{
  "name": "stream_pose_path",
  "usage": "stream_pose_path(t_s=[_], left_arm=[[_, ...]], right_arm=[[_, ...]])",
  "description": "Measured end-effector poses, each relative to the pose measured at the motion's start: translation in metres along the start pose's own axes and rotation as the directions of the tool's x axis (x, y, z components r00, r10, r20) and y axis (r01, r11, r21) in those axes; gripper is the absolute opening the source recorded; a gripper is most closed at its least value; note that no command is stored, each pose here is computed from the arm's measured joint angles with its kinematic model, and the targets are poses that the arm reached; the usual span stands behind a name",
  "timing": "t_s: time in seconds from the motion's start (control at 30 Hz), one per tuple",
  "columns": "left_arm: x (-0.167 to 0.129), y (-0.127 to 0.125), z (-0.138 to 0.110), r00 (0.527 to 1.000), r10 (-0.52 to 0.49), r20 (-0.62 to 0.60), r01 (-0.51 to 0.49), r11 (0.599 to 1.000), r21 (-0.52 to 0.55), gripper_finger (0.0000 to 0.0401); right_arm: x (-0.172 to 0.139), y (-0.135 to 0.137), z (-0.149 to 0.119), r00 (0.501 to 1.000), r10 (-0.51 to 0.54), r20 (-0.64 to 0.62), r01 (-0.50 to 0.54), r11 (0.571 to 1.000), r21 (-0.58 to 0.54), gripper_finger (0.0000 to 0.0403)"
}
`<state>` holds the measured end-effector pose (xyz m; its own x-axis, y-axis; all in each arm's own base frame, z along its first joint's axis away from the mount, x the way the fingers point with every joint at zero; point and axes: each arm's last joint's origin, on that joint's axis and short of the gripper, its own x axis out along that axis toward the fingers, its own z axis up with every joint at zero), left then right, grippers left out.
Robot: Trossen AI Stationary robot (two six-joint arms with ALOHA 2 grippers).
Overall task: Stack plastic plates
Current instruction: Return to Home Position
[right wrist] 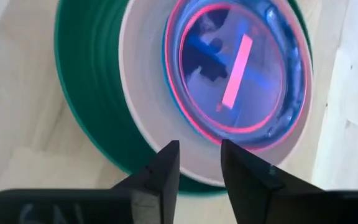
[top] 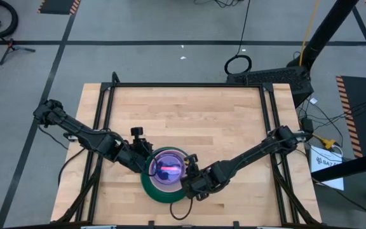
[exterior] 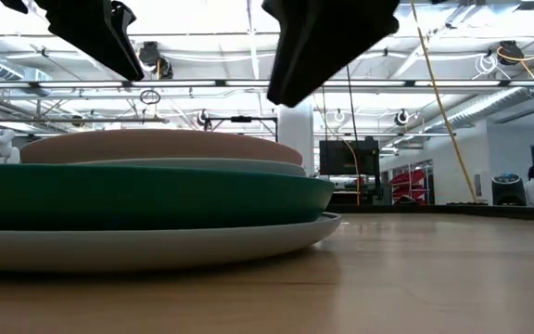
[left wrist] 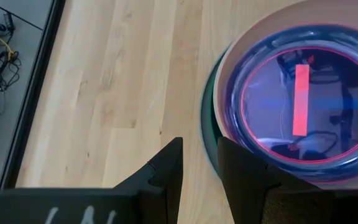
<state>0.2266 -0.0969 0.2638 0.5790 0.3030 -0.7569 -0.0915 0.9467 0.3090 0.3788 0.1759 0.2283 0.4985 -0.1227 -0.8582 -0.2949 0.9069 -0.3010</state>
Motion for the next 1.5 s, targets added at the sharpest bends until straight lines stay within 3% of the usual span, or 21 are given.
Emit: stream_pose_path(t_s=[0.3,0.57,0.8,0.97,1.1,1.23,1.5], left_arm=[[-0.006,-0.007,-0.002,0.997,0.057,0.044,-0.060,0.997,0.053,0.0108],[-0.017,-0.023,-0.013,0.986,0.113,0.122,-0.132,0.978,0.163,0.0108],[-0.019,-0.005,-0.044,0.968,0.107,0.228,-0.125,0.990,0.067,0.0108],[-0.024,0.017,-0.063,0.919,0.072,0.388,-0.072,0.997,-0.015,0.0108],[-0.029,0.034,-0.074,0.856,-0.021,0.517,0.022,1.000,0.004,0.0108],[-0.032,0.051,-0.085,0.802,-0.026,0.597,0.049,0.999,-0.023,0.0108],[-0.029,0.072,-0.110,0.756,-0.013,0.655,0.073,0.995,-0.064,0.0108]], right_arm=[[-0.024,-0.018,-0.016,0.998,-0.034,0.058,0.038,0.997,-0.067,0.0103],[-0.031,-0.040,-0.094,0.968,-0.095,0.233,0.081,0.994,0.069,0.0094],[-0.051,-0.052,-0.165,0.878,-0.178,0.444,0.073,0.967,0.243,0.0093],[-0.066,-0.053,-0.203,0.800,-0.222,0.557,0.037,0.945,0.324,0.0093],[-0.075,-0.053,-0.223,0.743,-0.249,0.622,0.020,0.936,0.351,0.0093],[-0.083,-0.054,-0.238,0.692,-0.270,0.669,0.010,0.931,0.365,0.0093],[-0.092,-0.053,-0.265,0.612,-0.322,0.722,0.029,0.922,0.386,0.0093]])
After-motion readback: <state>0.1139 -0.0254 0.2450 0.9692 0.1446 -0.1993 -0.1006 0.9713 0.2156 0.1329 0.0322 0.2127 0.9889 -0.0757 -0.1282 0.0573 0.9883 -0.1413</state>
